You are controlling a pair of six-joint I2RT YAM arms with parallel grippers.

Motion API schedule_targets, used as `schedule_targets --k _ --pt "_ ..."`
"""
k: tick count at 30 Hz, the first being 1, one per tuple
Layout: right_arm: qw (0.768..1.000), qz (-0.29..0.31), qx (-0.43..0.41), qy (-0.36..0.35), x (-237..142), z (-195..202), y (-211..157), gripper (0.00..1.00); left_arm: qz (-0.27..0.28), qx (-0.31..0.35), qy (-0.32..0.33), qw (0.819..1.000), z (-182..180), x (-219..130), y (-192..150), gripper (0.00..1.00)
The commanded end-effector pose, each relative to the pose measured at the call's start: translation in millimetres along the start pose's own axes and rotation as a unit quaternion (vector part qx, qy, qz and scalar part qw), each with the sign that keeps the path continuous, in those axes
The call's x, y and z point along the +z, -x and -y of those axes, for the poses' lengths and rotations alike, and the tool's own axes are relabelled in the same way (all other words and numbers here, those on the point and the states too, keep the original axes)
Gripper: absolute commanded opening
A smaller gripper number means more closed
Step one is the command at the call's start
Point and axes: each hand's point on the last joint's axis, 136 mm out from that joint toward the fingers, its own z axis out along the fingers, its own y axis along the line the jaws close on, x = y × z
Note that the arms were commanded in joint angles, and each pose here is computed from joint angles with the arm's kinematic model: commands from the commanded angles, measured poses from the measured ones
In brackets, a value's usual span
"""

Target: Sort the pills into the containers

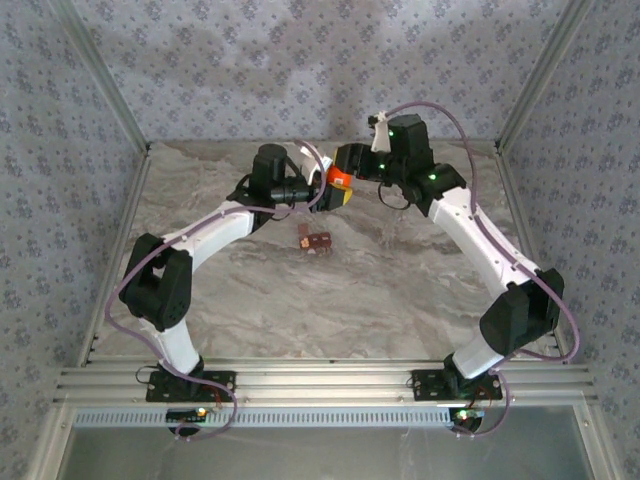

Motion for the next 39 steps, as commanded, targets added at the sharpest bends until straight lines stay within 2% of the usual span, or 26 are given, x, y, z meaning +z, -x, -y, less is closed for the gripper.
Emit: schedule_targets --k 1,3,5,8,12,16,20,22,34,39 --pt "1.0 0.011 0.022 0.005 4 -8 -1 0.4 0.086 0.082 -0.024 0.993 39 -4 57 0.0" --pt "1.0 0.011 0.015 0.013 -2 -10 1 0.46 0.085 0.082 -0.019 0.993 37 -4 57 0.0" --pt "0.999 0.014 0.002 0.03 -13 -13 6 0.63 0.084 0.081 -0.017 0.993 35 -6 57 0.0" --pt "0.995 0.021 -0.027 0.09 -41 -21 20 0.79 0.086 0.082 -0.025 0.993 35 -13 60 0.0" --pt "0.982 -0.005 -0.073 0.176 -78 -28 22 0.86 0.078 0.084 -0.044 0.992 36 -22 61 0.0" --pt "0.965 -0.031 -0.121 0.232 -94 -36 17 0.86 0.068 0.084 -0.107 0.988 48 -30 62 0.0" --pt "0.947 -0.059 -0.154 0.274 -94 -42 11 0.86 0.033 0.068 -0.185 0.98 68 -33 60 0.0" --pt "0.942 -0.065 -0.155 0.289 -90 -44 13 0.85 0.022 0.057 -0.202 0.977 72 -33 59 0.0" --pt "0.937 -0.078 -0.164 0.298 -67 -59 10 0.78 0.012 0.054 -0.21 0.976 75 -33 54 0.0" --pt "0.939 -0.077 -0.164 0.291 -63 -59 11 0.68 0.011 0.054 -0.211 0.976 75 -32 53 0.0"
